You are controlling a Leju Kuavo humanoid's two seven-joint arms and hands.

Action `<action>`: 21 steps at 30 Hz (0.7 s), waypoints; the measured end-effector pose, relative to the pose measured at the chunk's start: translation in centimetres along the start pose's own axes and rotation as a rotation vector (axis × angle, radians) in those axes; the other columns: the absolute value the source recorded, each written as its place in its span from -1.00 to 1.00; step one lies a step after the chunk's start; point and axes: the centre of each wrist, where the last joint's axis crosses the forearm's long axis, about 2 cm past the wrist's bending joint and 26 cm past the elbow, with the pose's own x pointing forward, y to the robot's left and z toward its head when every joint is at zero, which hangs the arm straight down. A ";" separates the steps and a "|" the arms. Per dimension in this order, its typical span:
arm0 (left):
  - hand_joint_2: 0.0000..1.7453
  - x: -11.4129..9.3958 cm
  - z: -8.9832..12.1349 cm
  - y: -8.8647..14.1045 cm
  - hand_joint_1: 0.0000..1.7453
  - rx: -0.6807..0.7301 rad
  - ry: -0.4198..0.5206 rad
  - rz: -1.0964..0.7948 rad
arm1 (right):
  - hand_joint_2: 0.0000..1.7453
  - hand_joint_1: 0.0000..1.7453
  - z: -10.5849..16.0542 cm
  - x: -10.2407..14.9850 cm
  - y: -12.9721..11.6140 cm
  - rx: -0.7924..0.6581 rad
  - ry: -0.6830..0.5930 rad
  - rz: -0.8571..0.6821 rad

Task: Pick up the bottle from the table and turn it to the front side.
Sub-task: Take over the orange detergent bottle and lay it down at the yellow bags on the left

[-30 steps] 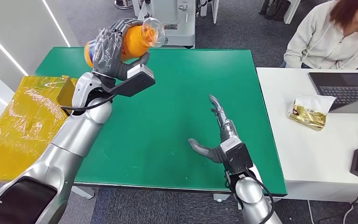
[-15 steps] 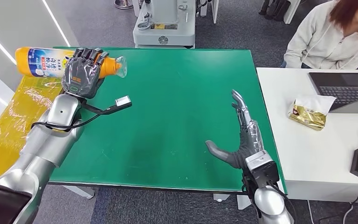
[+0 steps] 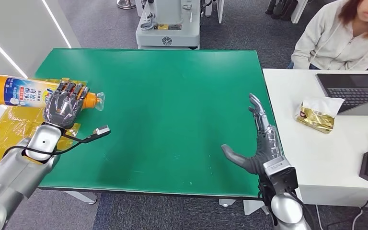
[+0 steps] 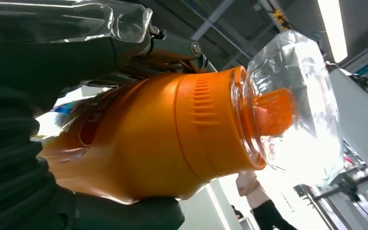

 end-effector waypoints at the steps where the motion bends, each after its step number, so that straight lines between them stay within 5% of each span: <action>1: 1.00 -0.1 0.5 -0.4 1.00 -0.012 -0.013 -0.005 | 1.00 -1.00 0.0 0.0 -0.1 -0.002 0.001 0.001; 13: 1.00 0.7 5.6 -3.9 1.00 -0.152 -0.179 0.010 | 1.00 -1.00 0.2 0.1 -0.6 0.009 0.007 -0.004; 21: 1.00 0.8 7.1 -5.5 1.00 -0.270 -0.168 0.086 | 1.00 -1.00 0.1 0.1 -0.6 0.025 0.004 -0.011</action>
